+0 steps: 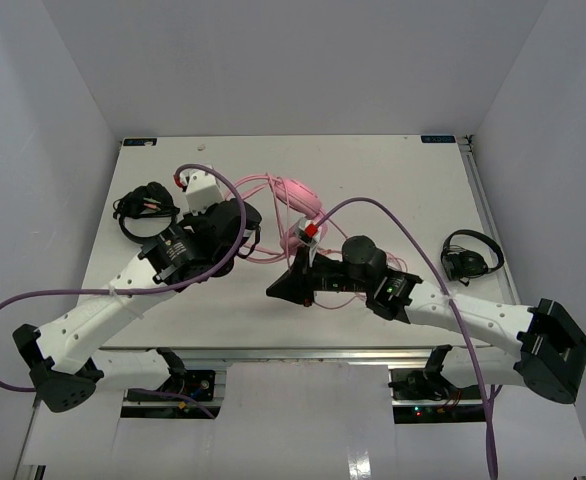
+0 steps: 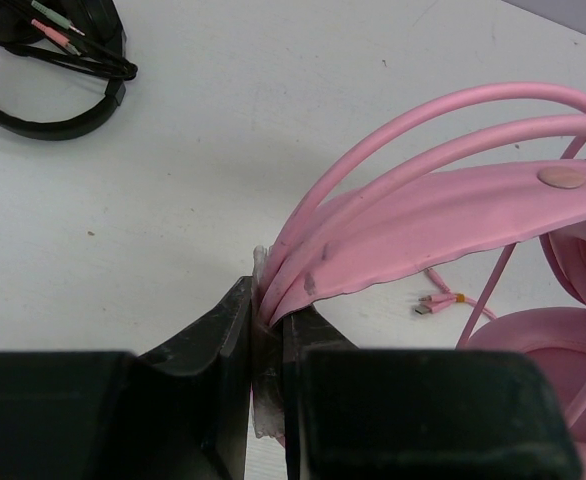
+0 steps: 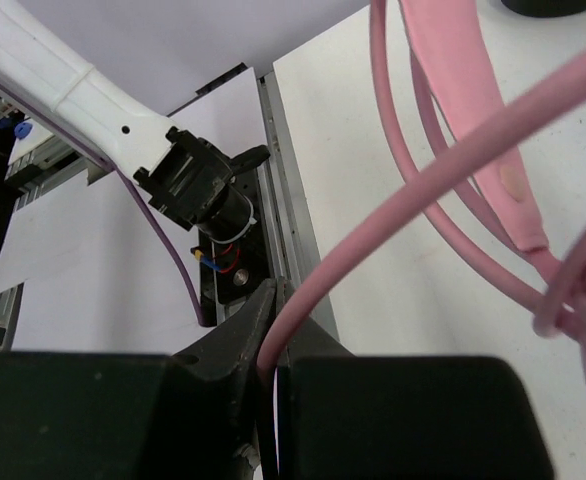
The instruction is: Wrap the headphones
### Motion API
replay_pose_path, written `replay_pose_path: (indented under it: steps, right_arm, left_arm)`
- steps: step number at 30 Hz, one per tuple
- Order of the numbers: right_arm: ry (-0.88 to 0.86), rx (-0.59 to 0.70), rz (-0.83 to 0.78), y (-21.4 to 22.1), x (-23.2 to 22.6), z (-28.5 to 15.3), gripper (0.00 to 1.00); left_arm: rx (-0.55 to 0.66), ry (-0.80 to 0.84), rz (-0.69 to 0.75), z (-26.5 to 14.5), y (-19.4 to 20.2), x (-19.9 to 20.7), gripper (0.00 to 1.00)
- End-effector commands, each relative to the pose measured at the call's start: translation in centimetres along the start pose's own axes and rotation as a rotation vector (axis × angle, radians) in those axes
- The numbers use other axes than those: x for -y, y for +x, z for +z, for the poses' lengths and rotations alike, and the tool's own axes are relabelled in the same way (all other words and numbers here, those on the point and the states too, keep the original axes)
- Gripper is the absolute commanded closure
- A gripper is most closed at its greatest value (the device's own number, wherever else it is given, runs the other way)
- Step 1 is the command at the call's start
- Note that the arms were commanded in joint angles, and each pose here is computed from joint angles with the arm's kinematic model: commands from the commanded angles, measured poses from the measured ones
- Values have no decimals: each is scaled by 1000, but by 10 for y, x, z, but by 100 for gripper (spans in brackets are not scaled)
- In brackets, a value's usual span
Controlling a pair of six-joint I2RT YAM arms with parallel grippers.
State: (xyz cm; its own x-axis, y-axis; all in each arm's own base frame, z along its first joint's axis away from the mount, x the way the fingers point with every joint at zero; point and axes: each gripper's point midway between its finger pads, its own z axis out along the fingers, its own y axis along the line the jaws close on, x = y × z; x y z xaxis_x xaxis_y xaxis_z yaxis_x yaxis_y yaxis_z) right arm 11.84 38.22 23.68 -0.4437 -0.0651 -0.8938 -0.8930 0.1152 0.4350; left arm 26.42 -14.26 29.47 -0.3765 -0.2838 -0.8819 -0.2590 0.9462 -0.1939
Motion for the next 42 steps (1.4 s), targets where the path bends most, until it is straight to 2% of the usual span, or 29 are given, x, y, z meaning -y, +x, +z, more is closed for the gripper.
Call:
replay_pose_path:
  steps: [1,16,21,27,36,42]
  right_arm:
    - [45,45,-63,-21,-1,14,92]
    - [-10,40,-129,-54,-34,41,92]
    - [5,17,-129,-23,-33,40,92]
    - [131,-17,-115,17,0,28,92]
    - [319,11,-156,29,33,17,87]
    - [375,31,-191,34,43,15,85]
  left_arm:
    - [67,65,-201,-4,-27,19,100]
    - [72,55,-191,3,-17,17,100]
    - [81,73,-230,-4,-32,15,100]
    - [107,109,-282,-20,-54,8,100]
    - [113,152,-349,-33,-61,-2,100]
    - [100,183,-387,-38,-61,-1,100]
